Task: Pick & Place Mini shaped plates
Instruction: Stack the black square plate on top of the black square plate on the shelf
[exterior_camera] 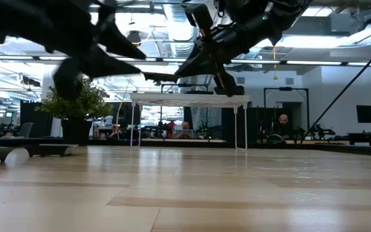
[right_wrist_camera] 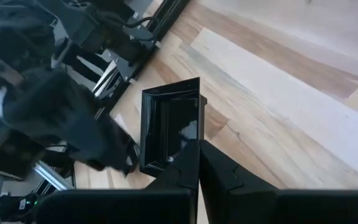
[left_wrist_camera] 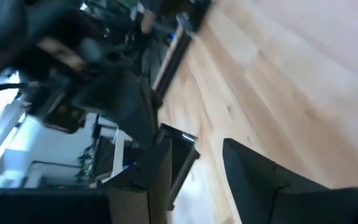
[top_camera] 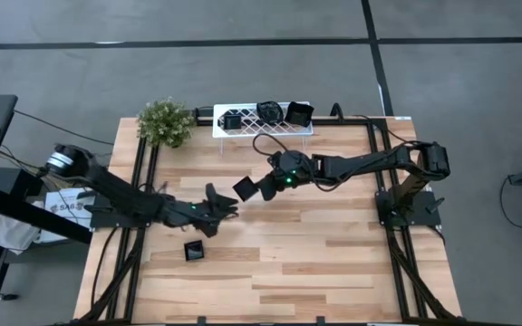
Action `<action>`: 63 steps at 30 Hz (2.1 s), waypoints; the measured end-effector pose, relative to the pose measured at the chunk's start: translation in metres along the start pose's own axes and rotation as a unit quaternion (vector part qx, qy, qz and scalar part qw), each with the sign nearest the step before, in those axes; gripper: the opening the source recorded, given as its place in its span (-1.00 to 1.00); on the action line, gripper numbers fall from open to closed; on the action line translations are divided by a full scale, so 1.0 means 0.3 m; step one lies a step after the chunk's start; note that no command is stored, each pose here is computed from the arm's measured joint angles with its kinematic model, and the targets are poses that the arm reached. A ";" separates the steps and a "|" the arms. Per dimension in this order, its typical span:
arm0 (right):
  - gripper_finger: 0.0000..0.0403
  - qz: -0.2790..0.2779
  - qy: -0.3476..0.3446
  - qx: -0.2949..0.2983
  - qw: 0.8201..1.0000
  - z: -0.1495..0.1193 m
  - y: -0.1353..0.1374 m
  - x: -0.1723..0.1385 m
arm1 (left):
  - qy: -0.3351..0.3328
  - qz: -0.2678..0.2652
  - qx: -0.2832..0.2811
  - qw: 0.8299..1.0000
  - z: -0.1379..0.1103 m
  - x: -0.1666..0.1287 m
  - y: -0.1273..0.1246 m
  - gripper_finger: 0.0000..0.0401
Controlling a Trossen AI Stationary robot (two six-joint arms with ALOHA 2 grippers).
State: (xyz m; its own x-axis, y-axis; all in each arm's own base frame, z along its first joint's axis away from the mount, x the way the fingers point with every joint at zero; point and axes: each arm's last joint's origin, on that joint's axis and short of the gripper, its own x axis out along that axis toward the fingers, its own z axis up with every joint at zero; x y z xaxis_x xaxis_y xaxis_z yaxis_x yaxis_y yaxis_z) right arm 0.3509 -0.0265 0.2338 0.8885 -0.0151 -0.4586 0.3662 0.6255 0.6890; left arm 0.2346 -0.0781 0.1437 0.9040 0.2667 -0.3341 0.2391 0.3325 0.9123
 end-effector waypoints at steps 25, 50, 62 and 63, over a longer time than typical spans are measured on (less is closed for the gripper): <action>-1.00 0.002 0.020 -0.011 1.000 -0.013 0.002 0.000 | 0.088 0.014 0.075 0.993 0.048 0.095 -0.015 -0.60; -0.84 0.016 0.025 -0.053 0.998 -0.012 0.006 -0.001 | 0.077 0.001 0.067 0.995 0.042 0.100 -0.018 -0.97; -0.38 0.013 0.032 -0.069 0.997 0.012 -0.009 -0.021 | 0.080 -0.004 0.061 0.995 0.039 0.099 -0.022 -0.96; -0.36 0.011 0.027 -0.071 0.997 0.022 -0.011 -0.029 | 0.082 -0.005 0.058 0.995 0.039 0.099 -0.023 -0.96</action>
State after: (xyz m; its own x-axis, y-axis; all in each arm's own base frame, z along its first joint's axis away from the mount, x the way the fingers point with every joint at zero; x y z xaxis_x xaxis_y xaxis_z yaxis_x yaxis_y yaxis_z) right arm 0.3437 -0.0337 0.2392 0.8784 0.0383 -0.4763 0.3013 0.7292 0.6143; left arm 0.2639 -0.0830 0.1301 0.8338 0.4113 -0.3683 0.2955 0.2311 0.9270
